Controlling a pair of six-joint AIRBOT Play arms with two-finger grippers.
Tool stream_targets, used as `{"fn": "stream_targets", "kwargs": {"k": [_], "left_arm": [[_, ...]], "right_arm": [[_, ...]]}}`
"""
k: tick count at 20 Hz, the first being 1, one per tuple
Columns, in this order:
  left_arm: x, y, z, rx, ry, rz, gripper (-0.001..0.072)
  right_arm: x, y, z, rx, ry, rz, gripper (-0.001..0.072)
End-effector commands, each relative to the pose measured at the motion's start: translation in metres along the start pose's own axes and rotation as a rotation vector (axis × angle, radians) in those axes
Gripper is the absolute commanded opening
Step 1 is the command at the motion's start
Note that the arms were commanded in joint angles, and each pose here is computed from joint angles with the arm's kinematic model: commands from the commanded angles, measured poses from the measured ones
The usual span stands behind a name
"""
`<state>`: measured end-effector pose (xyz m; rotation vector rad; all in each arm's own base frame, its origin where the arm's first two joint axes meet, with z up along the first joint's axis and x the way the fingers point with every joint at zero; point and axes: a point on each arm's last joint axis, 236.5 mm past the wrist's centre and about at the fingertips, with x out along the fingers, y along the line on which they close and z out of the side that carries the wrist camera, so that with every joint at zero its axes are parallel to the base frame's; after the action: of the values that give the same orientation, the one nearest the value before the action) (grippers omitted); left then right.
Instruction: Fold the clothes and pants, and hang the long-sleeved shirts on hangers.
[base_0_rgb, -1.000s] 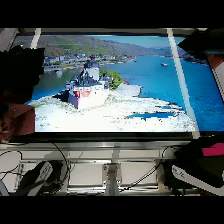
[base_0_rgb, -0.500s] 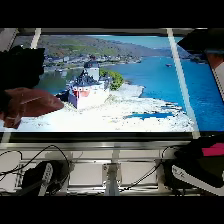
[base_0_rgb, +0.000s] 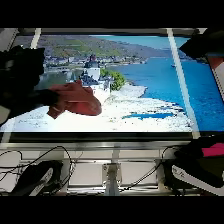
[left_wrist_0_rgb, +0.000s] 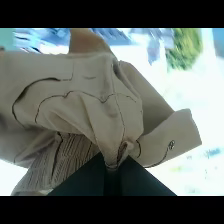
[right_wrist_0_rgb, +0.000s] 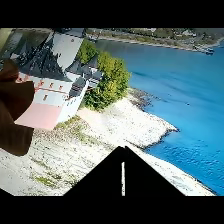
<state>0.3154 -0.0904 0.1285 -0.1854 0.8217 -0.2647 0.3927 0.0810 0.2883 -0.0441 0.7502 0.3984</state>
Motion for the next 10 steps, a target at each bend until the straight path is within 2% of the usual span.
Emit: {"fn": "stream_targets", "kwargs": {"k": [1,5,10], "left_arm": [[0.041,-0.042,-0.028,0.17,0.149,-0.086,0.0014],[0.075,-0.099,-0.041,0.334,0.199,-0.177,0.0015],[0.102,-0.167,-0.028,0.411,0.035,-0.283,0.0017]], "right_arm": [[0.0,-0.001,-0.005,-0.031,0.02,-0.003,0.0012],[0.001,-0.002,-0.003,-0.053,0.014,-0.008,0.0012],[0.001,-0.027,-0.005,-0.066,0.027,-0.109,0.0011]]}}
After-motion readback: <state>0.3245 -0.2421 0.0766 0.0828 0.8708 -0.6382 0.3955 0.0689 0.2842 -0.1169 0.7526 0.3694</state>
